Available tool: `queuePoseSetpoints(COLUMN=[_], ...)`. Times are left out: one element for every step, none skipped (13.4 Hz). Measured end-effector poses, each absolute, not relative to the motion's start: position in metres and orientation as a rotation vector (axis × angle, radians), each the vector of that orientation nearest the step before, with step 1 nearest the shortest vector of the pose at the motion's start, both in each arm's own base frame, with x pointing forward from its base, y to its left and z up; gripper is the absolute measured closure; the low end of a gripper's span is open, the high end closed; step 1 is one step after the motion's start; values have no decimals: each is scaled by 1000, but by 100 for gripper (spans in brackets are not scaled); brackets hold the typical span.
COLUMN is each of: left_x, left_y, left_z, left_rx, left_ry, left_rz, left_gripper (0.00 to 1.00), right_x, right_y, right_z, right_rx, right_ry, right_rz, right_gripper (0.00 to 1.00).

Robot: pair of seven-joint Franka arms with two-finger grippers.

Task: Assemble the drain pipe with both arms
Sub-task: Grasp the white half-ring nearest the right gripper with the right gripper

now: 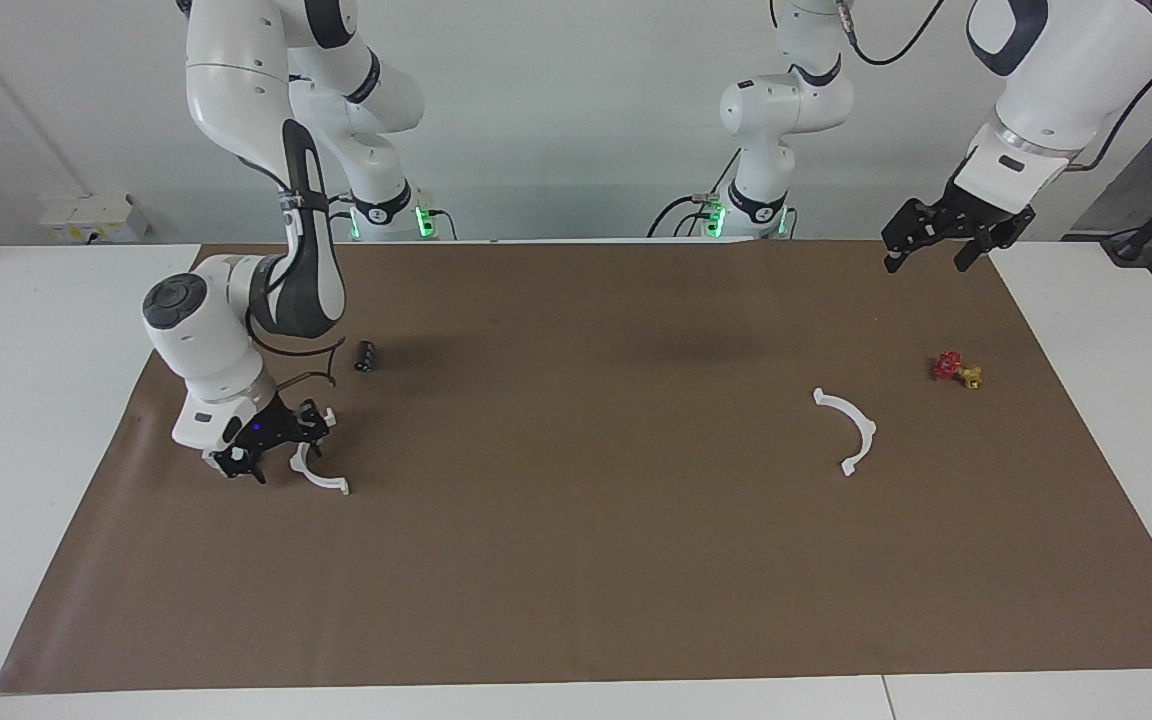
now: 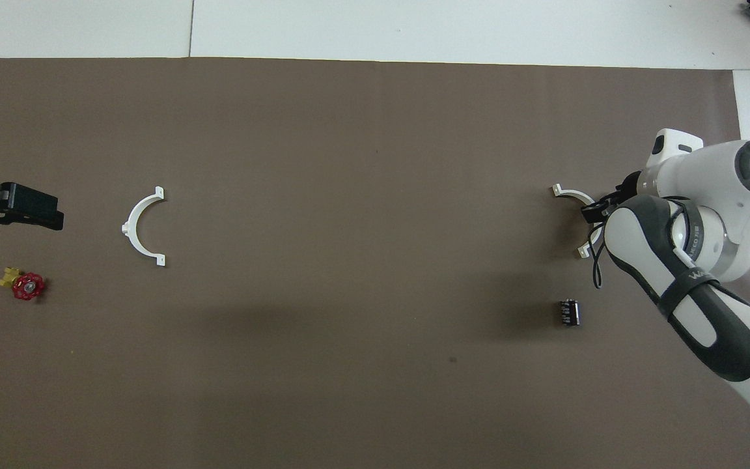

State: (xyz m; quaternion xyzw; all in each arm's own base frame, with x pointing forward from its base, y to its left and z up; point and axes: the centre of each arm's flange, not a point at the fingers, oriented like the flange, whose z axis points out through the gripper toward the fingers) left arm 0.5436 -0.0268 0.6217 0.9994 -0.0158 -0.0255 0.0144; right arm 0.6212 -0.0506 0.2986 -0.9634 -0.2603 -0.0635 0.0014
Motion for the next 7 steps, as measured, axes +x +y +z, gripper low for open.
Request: queuePoseSetpoints(left_x=[544, 544, 544, 544, 544, 545, 545], left_y=[-27, -27, -27, -27, -27, -27, -27], left_z=[621, 621, 621, 621, 621, 620, 620], left_rx=[3111, 3111, 3111, 3111, 3111, 3111, 3111], left_ry=[-49, -49, -49, -49, -49, -49, -49], left_rz=[-80, -79, -75, -73, -72, -71, -70], left_gripper=[0, 0, 0, 0, 0, 0, 0], right_x=[621, 621, 620, 620, 621, 622, 626], right_y=[-51, -51, -51, -51, -51, -51, -51], right_z=[295, 293, 292, 292, 293, 295, 301], right_rx=[-3020, -3015, -3013, -3011, -3009, -3006, -3005], right_ry=[-829, -840, -842, -837, -825, -812, -800], right_rz=[-200, -197, -195, -196, -201, -213, -217], right_gripper=[36, 50, 62, 72, 80, 80, 80])
